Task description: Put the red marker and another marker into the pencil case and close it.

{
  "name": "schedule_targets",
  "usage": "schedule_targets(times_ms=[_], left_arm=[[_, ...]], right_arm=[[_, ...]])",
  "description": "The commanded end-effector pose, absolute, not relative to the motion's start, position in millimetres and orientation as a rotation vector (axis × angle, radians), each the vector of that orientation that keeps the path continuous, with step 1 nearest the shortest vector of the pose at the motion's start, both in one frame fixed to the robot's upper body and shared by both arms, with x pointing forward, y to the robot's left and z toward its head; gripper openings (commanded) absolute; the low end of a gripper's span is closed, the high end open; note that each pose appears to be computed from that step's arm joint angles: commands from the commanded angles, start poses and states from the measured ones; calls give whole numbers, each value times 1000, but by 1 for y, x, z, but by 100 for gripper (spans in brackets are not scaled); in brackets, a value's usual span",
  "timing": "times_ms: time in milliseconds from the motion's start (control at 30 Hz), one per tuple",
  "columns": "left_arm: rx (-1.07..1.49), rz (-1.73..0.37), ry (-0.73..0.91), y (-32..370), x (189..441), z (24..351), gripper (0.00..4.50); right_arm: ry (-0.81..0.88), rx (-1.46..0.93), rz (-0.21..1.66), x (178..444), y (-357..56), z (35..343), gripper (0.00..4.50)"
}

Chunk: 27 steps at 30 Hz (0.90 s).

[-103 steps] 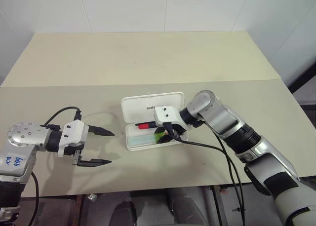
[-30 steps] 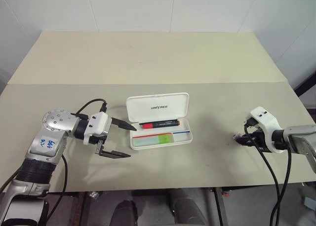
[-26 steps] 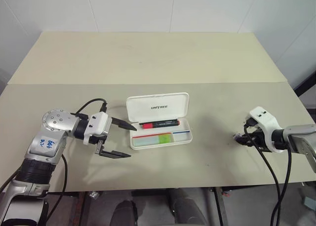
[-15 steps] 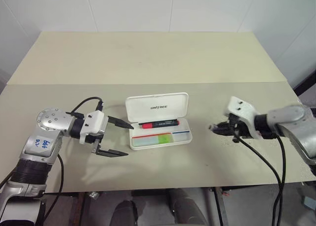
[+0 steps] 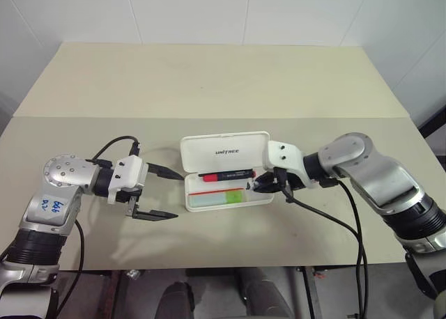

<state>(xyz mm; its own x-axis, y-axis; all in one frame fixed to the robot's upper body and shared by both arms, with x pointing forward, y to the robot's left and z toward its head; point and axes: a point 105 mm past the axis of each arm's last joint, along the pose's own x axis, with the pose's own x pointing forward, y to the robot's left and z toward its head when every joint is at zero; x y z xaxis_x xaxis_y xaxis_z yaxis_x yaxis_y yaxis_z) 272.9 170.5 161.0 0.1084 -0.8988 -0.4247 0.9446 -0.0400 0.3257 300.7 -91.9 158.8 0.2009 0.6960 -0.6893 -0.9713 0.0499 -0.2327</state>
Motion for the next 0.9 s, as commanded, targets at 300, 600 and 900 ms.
schedule_targets(times_ms=[300, 600, 900], left_arm=[[639, -1458, 45, 170, 268, 173, 450], [645, -1451, 42, 171, 269, 175, 450], [650, -1442, 40, 172, 271, 174, 450]], right_arm=[[458, -814, 1345, 305, -96, 155, 34], [452, -797, 1356, 306, -93, 155, 334], [209, -670, 1507, 287, -89, 190, 448]])
